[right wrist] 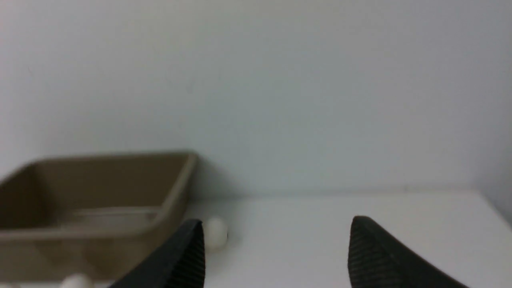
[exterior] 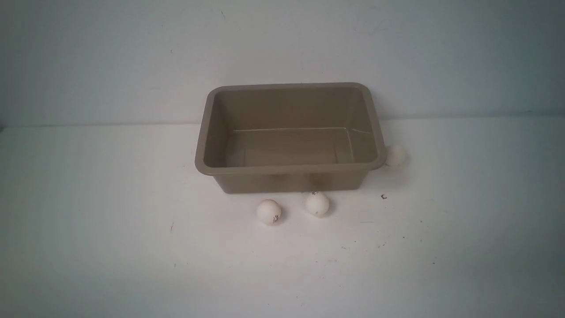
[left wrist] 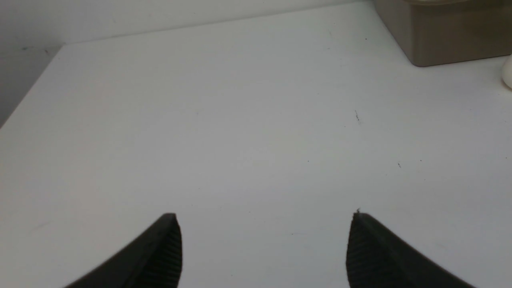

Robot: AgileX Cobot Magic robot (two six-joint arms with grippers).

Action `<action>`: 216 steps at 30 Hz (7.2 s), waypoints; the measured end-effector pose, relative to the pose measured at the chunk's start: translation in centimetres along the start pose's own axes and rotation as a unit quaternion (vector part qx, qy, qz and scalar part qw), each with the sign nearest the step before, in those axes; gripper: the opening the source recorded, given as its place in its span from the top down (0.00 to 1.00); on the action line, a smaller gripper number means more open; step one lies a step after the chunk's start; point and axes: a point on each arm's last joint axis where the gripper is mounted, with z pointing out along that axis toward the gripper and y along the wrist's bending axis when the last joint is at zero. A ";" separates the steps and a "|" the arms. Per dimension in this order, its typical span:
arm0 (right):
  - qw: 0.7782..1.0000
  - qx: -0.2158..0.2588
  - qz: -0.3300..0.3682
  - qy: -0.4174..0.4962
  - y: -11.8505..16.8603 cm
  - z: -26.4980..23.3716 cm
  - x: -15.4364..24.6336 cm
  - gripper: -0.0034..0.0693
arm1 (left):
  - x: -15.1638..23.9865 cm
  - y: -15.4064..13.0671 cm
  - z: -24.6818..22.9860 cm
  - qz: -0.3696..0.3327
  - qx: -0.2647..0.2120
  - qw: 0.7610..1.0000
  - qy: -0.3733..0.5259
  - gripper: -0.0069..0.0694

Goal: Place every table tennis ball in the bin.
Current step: Use the right arm to clamp the table tennis ball closest to it

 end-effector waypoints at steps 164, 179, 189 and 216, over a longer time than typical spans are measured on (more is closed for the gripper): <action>0.792 -0.304 -0.157 0.507 3.3 39.2 6.0 0.35 | -13.2 -3.0 -3.7 0.045 0.222 0.974 -0.007 0.30; 0.770 -0.323 -0.172 0.522 5.9 42.4 12.5 0.35 | -13.2 -3.0 -3.7 0.058 0.222 0.973 -0.010 0.30; 0.779 -0.307 -0.199 0.509 5.9 43.5 13.9 0.35 | -13.2 -3.0 -3.7 0.059 0.222 0.973 -0.010 0.30; 0.775 -0.312 -0.191 0.516 5.9 43.8 17.1 0.46 | -13.2 -2.9 -3.7 0.063 0.221 0.973 -0.011 0.30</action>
